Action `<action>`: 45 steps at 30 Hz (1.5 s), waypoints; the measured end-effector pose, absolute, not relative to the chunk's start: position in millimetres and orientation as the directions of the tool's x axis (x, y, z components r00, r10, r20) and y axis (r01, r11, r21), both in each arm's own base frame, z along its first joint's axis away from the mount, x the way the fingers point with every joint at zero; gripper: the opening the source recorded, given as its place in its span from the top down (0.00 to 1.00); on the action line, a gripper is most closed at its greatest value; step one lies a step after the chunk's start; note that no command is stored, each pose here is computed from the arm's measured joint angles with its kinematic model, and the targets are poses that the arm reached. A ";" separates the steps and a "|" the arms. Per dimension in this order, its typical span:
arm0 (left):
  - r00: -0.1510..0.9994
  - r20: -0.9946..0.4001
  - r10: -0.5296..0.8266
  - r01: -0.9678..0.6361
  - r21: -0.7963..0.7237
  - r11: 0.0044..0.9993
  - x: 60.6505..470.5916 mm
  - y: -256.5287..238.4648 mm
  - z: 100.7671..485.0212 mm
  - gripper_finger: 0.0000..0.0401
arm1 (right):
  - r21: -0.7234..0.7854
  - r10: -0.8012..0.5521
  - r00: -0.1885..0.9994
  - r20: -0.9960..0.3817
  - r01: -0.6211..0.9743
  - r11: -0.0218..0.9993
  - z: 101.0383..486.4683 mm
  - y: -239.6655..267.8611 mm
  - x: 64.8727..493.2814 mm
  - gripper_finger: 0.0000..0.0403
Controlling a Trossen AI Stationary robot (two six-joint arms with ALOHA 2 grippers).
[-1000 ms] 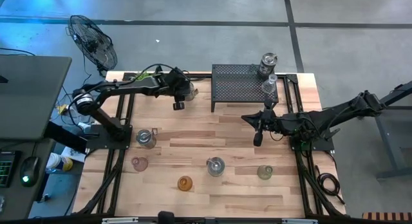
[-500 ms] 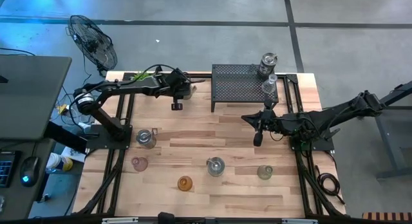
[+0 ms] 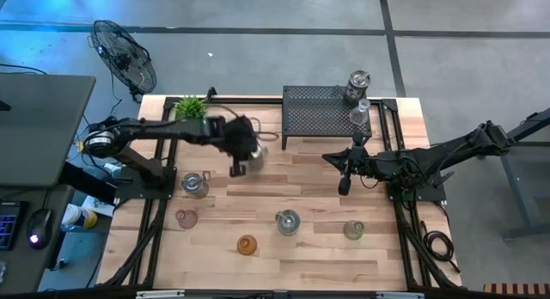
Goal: Pick & Place candle stick holders
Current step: Align the silver scented candle with the other silver scented candle on the shelf
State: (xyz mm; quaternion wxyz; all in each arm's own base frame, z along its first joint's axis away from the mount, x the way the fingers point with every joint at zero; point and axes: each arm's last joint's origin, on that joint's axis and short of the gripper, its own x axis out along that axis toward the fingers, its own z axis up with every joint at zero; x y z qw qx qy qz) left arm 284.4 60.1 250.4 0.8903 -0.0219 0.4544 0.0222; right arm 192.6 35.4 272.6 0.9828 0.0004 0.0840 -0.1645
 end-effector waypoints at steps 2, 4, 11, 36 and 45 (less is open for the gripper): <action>0.644 -0.765 -0.007 -0.078 -0.075 0.994 296.3 44.1 251.7 1.00 | -0.028 -0.323 0.932 -0.165 0.323 0.946 272.6 35.4 192.6 1.00; 0.701 -0.713 -0.005 -0.097 -0.102 0.990 309.1 30.3 251.8 1.00 | -0.034 -0.323 0.932 -0.165 0.322 0.946 272.6 35.4 192.6 1.00; 0.792 -0.609 0.039 -0.218 -0.223 0.950 350.9 11.2 231.7 1.00 | -0.034 -0.323 0.932 -0.165 0.321 0.946 272.7 35.4 192.6 1.00; 0.778 -0.623 0.079 -0.239 -0.179 0.954 437.1 15.5 222.2 0.74 | -0.022 -0.328 0.931 -0.159 0.329 0.944 273.1 35.2 192.7 1.00; 0.797 -0.604 0.029 -0.072 -0.047 0.996 399.7 9.8 278.1 0.69 | 0.085 -0.324 0.922 -0.212 0.348 0.934 277.1 35.3 192.1 1.00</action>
